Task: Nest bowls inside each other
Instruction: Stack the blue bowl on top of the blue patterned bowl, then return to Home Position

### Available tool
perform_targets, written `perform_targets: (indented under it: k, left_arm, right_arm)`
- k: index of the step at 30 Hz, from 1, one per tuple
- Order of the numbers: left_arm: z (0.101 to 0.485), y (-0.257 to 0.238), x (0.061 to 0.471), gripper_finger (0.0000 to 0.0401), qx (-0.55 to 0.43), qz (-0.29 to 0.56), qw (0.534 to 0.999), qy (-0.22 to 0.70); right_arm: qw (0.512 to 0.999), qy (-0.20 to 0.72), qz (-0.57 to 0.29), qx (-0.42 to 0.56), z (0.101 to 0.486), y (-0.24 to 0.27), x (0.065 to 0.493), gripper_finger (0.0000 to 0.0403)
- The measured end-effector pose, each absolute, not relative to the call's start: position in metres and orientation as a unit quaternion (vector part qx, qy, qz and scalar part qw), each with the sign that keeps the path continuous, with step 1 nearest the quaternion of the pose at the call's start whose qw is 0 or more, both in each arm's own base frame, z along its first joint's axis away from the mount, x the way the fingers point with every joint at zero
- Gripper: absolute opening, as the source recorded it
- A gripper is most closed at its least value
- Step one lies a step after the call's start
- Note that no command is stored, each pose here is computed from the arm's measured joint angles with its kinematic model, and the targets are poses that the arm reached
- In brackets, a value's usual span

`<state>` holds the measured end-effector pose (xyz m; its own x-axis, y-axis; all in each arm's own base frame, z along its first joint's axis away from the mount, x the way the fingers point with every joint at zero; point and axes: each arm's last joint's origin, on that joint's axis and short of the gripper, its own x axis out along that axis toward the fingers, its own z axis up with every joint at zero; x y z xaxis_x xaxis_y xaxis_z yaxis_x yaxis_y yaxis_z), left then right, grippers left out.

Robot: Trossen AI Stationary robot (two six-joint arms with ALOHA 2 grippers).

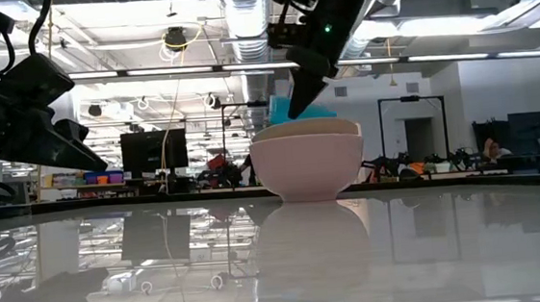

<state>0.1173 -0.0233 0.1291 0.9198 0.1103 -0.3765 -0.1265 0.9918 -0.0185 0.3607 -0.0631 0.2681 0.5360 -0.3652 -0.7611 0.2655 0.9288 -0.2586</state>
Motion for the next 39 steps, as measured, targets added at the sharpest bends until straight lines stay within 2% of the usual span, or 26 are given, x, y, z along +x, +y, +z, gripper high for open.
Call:
perform_targets:
  k: [11, 20, 27, 39]
  left_arm:
    - [0.129, -0.023, 0.117, 0.0125, -0.021, 0.06, 0.98, 0.191]
    - [0.129, -0.023, 0.117, 0.0125, -0.021, 0.06, 0.98, 0.191]
    - [0.129, -0.023, 0.117, 0.0125, -0.021, 0.06, 0.98, 0.191]
    - [0.129, -0.023, 0.117, 0.0125, -0.021, 0.06, 0.98, 0.191]
  right_arm:
    - [0.869, 0.462, -0.173, -0.037, 0.262, -0.063, 0.361, 0.0028]
    - [0.867, 0.471, -0.16, -0.027, 0.253, -0.064, 0.366, 0.0099]
    - [0.861, 0.48, -0.164, -0.029, 0.251, -0.064, 0.364, 0.0136]
    - [0.872, 0.46, -0.161, -0.033, 0.275, -0.057, 0.351, 0.0188]
